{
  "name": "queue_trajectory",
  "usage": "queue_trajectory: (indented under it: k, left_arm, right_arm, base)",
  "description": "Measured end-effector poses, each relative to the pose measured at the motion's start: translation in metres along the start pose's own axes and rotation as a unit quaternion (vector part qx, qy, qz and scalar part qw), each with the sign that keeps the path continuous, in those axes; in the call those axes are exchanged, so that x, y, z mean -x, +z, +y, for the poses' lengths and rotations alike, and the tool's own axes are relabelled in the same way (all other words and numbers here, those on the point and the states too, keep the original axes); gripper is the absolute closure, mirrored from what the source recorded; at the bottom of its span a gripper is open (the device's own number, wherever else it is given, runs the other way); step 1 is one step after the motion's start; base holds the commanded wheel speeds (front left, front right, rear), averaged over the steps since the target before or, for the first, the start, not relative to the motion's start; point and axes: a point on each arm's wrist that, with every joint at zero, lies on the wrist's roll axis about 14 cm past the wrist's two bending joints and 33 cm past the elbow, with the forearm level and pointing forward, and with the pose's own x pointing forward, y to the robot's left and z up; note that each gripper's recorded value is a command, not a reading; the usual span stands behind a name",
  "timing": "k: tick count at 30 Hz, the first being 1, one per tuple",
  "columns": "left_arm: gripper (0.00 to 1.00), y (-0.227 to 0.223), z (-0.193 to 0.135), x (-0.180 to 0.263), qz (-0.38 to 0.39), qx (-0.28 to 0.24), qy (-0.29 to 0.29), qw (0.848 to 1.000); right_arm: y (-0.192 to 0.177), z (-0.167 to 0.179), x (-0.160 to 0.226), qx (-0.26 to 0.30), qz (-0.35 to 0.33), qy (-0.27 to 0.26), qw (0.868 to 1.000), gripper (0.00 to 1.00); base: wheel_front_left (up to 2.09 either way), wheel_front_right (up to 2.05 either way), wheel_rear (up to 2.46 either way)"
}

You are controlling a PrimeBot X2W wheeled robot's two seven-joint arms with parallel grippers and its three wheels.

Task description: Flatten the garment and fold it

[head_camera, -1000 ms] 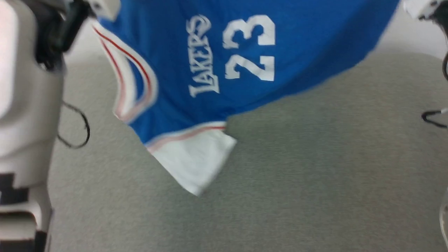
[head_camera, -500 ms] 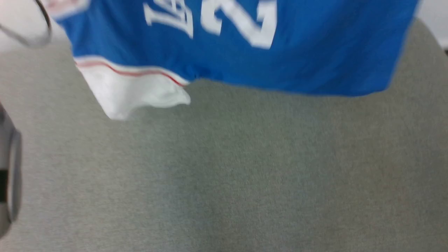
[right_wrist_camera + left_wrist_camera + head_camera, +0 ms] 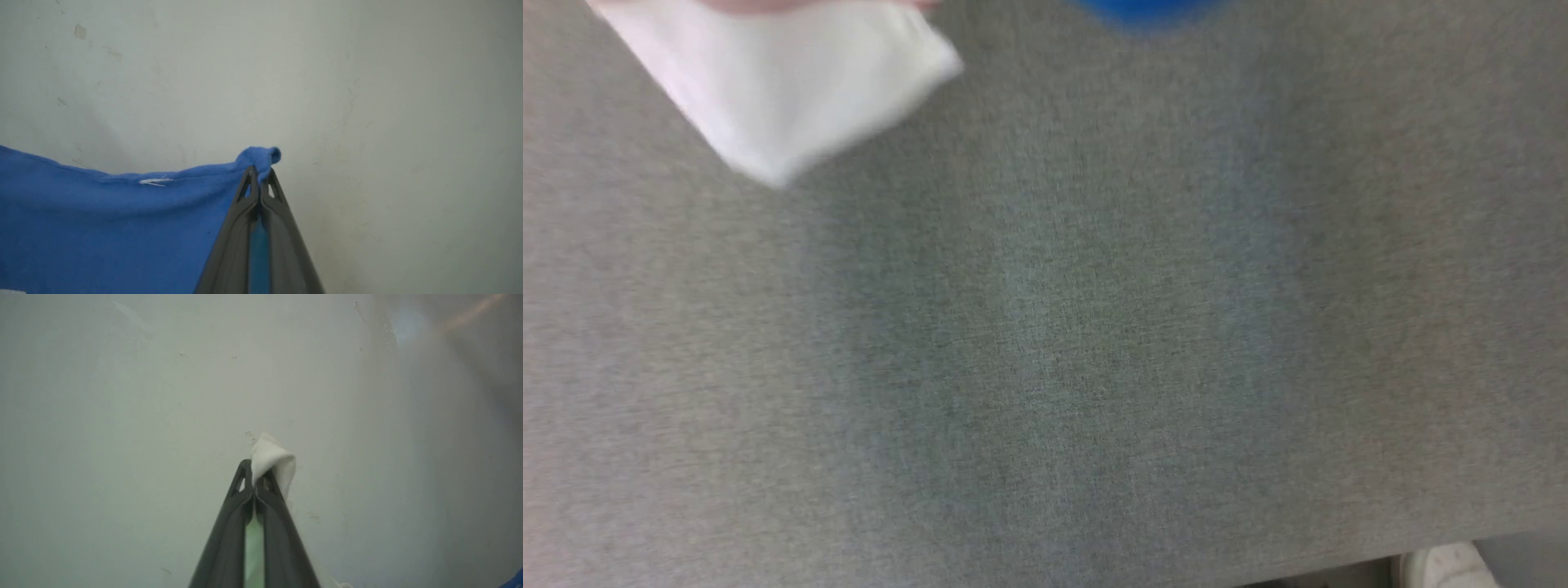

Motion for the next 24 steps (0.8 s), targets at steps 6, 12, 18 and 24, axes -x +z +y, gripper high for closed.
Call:
queue_trajectory:
  k: [6, 12, 18, 24]
  left_arm:
    - [1.0, -0.06, 0.007, 0.006, 0.014, 0.012, 0.007, 1.0]
    - [1.0, -0.098, -0.008, 0.011, 0.009, 0.038, -0.027, 0.999]
    - [1.0, -0.16, -0.037, 0.05, 0.03, 0.079, -0.077, 0.993]
    - [1.0, -0.219, -0.055, 0.135, 0.104, 0.103, -0.11, 0.983]
  right_arm:
    - [-0.055, -0.018, -0.016, 0.015, 0.022, -0.014, 1.0, 1.0]
    - [-0.081, -0.035, -0.029, 0.032, 0.019, -0.02, 0.999, 1.0]
    - [-0.133, -0.032, -0.032, 0.053, 0.037, 0.011, 0.998, 1.0]
    - [-0.184, -0.024, -0.007, 0.019, 0.057, 0.052, 0.997, 1.0]
  base:
    - [0.0, 0.0, 0.0]
    - [0.0, 0.0, 0.0]
    - [0.0, 0.0, 0.0]
    - [0.0, 0.0, 0.0]
